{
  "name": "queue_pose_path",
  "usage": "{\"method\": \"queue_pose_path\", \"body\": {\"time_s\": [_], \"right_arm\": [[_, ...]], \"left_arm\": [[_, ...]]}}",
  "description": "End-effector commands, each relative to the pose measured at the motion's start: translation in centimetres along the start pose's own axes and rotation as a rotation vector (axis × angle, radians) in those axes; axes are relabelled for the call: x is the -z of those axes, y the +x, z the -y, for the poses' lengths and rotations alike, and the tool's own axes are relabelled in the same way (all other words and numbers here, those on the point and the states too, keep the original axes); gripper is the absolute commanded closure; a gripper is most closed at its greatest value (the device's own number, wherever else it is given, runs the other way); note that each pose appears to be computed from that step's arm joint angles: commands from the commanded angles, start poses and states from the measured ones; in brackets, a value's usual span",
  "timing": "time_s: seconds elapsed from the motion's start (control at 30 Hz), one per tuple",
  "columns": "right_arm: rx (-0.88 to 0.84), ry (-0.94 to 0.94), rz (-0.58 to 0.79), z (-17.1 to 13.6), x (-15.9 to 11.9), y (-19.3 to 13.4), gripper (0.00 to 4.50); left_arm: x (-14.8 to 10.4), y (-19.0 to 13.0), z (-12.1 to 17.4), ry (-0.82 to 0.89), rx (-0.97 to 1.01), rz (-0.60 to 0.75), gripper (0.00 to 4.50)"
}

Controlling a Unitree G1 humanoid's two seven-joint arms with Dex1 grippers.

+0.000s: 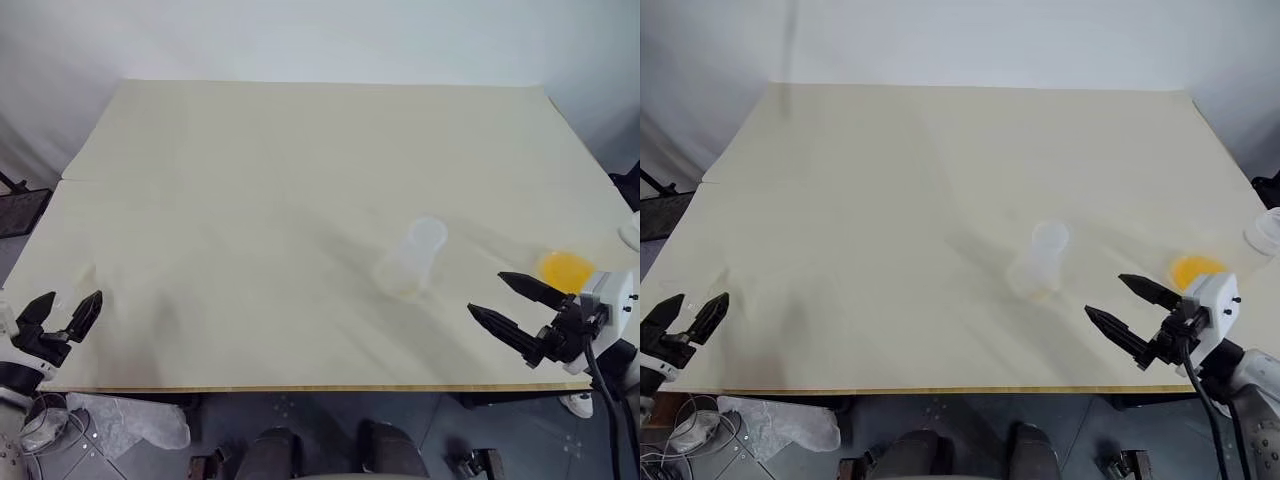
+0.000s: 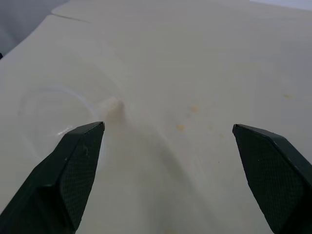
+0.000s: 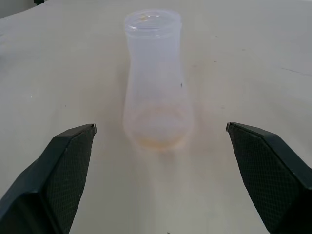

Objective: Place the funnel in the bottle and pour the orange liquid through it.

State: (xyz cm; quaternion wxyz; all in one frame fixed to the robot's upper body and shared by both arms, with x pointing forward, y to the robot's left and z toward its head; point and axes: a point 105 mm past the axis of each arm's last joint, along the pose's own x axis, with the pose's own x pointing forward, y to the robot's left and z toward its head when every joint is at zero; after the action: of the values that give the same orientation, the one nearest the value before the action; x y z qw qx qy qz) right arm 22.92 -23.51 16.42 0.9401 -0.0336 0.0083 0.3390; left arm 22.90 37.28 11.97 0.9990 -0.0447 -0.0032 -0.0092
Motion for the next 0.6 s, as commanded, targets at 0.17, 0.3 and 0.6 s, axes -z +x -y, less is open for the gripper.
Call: {"method": "queue_pose_path", "body": {"time_s": [0.17,0.3,0.6], "right_arm": [[-0.002,-0.038,0.055,-0.1,-1.4,-0.4,0.00],[-0.059,-0.042,0.067,-0.6,-1.8,-0.2,0.00],[-0.230,-0.133,-0.007,-2.3,-1.8,-0.4,0.00]], "left_arm": [[-1.0,-2.3,-1.0,0.005,-0.079,0.046,0.02],[-1.0,-2.8,-1.7,-0.005,-0.116,0.053,0.02],[-1.5,-1.5,-3.0,0.010,-0.138,0.067,0.02]]}}
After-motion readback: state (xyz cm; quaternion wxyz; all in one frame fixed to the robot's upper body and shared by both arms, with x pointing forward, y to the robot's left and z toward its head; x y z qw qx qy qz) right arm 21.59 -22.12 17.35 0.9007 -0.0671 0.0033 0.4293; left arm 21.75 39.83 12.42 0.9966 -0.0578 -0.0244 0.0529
